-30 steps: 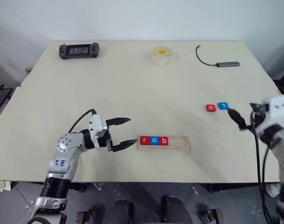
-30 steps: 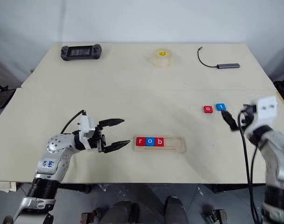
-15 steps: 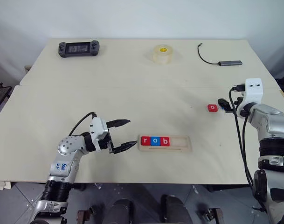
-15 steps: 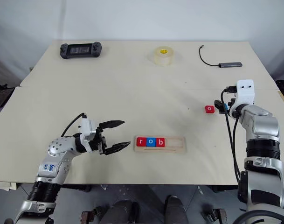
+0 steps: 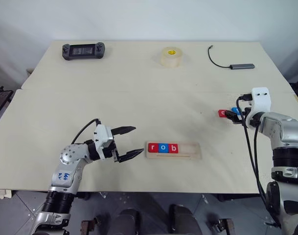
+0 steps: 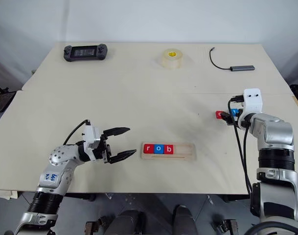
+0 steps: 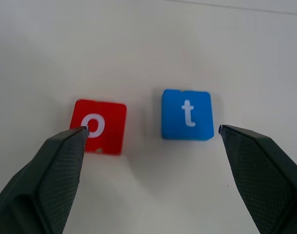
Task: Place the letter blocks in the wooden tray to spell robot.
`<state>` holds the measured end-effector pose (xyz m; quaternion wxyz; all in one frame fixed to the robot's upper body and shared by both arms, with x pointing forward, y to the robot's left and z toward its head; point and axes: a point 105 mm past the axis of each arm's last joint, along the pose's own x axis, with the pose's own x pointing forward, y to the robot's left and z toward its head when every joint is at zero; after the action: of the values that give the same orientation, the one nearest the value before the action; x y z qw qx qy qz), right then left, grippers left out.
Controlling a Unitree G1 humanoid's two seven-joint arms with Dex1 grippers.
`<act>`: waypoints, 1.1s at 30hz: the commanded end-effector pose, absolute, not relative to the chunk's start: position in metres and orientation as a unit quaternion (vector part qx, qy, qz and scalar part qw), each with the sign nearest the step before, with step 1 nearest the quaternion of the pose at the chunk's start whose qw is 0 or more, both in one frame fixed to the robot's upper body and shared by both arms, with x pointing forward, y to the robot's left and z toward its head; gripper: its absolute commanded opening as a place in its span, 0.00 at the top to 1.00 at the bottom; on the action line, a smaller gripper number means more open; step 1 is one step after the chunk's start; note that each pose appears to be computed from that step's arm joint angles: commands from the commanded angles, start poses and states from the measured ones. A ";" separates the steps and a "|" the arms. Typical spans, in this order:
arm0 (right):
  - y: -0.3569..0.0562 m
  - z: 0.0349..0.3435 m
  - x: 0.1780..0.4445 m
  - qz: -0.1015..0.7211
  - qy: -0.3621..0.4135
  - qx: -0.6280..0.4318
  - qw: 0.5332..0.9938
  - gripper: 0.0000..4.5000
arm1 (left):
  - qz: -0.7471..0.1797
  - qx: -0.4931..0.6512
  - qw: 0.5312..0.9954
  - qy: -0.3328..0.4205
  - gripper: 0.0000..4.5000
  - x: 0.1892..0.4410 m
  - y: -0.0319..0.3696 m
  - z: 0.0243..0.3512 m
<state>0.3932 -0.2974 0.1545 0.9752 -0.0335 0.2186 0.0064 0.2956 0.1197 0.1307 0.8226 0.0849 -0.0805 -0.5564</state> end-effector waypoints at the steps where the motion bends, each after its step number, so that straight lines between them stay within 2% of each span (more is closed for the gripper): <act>1: -0.297 0.170 0.391 0.010 0.196 -0.032 0.980 0.01 | -0.558 0.098 0.818 -0.102 0.00 0.292 0.119 0.141; 7: -0.281 0.163 0.398 0.022 0.205 -0.022 0.978 0.01 | -0.560 0.098 0.816 -0.103 0.00 0.294 0.117 0.141; 15: -0.268 0.142 0.412 -0.003 0.220 -0.003 0.976 0.01 | -0.560 0.099 0.816 -0.105 0.00 0.294 0.116 0.142; 19: -0.264 0.134 0.415 -0.006 0.225 -0.002 0.974 0.18 | -0.557 0.101 0.818 -0.104 0.00 0.293 0.119 0.142; 24: -0.260 0.134 0.414 -0.007 0.223 0.003 0.975 0.57 | -0.556 0.102 0.819 -0.104 0.00 0.292 0.119 0.142; 26: -0.261 0.137 0.412 -0.009 0.220 0.005 0.975 0.68 | -0.556 0.102 0.819 -0.103 0.00 0.292 0.119 0.142; 29: -0.262 0.144 0.405 -0.015 0.213 0.010 0.977 0.68 | -0.557 0.101 0.818 -0.103 0.00 0.292 0.118 0.142; 33: -0.259 0.151 0.379 -0.009 0.210 0.017 0.978 0.68 | -0.561 0.101 0.815 -0.102 0.00 0.293 0.117 0.141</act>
<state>0.3874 -0.2602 0.1361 0.9732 0.0093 0.2297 -0.0113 0.2946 0.1180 0.1326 0.8201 0.0885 -0.0839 -0.5590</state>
